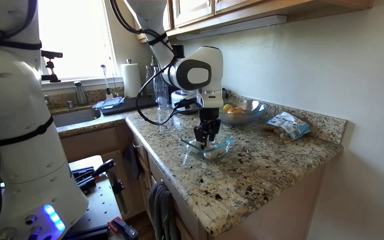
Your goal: Remove the cloves of garlic from the glass bowl and put it on the counter
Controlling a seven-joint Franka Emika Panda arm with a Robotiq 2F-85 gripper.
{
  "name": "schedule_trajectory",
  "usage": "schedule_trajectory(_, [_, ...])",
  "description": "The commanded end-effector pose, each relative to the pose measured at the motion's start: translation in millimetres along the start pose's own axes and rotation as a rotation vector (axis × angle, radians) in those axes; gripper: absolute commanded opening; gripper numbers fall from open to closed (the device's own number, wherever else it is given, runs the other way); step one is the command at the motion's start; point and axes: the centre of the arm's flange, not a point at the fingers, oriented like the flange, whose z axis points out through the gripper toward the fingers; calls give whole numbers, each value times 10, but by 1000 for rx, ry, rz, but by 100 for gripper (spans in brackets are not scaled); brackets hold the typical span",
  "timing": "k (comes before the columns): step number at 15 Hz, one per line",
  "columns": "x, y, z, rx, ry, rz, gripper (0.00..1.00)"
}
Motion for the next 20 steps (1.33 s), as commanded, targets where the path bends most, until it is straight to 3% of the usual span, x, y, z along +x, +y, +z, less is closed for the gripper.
schedule_trajectory(1, [-51,108,-202,14,-5,8,22])
schedule_trajectory(10, [-380,-39,-782,118,24,-98,22])
schedule_trajectory(15, [-973,-282,-1036,169,44,-257,22])
schedule_trajectory(20, [-1627,-597,-819,187,64,-420,22])
